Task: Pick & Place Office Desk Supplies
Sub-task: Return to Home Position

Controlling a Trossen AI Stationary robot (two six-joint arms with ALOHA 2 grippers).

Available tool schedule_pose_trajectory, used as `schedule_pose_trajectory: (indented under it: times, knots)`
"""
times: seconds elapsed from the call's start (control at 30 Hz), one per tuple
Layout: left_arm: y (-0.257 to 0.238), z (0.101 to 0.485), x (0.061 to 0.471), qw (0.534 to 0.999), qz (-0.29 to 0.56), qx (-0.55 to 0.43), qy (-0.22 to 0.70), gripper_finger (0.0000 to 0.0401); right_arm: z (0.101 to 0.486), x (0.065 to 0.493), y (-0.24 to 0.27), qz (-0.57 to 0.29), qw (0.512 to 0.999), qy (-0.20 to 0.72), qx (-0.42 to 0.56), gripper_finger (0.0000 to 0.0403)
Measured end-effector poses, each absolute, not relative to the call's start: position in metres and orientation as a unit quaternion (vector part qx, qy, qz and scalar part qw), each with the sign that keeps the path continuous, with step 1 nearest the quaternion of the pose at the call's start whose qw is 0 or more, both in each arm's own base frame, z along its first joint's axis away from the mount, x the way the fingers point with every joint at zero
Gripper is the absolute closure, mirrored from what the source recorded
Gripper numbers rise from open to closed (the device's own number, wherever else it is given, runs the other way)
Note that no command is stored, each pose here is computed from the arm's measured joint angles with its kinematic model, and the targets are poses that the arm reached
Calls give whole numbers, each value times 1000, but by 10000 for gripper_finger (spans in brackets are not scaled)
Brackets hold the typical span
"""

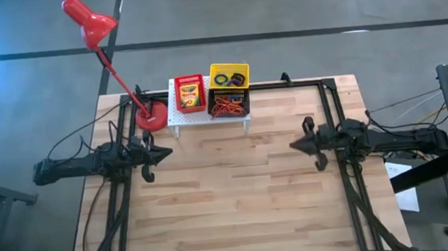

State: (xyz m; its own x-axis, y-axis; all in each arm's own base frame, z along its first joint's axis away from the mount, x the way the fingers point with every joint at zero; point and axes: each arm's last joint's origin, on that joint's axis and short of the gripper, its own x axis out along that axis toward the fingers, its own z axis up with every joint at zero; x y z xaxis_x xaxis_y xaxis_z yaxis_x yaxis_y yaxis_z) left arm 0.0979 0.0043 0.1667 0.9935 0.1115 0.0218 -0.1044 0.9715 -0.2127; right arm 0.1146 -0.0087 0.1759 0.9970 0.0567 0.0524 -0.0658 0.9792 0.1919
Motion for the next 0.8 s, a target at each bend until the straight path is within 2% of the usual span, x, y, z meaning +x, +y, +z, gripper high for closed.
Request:
schedule_pose_trajectory:
  times: [0.13, 0.2, 0.33, 0.53, 0.8]
  knots:
    - [4, 167, 98, 993, 54, -106, -17, 380, 168, 112, -15, -117, 987, -13, 113, 390]
    - [4, 167, 98, 993, 54, -106, -17, 380, 164, 109, -16, -149, 982, 6, 117, 390]
    - [4, 167, 98, 993, 54, -106, -17, 380, 162, 102, -14, -141, 985, 12, 99, 390]
    - [4, 166, 98, 993, 54, -106, -13, 380, 169, 96, -10, -67, 996, -19, 49, 390]
    - [4, 166, 99, 993, 55, -105, -10, 380, 167, 97, -9, -54, 998, -8, 39, 390]
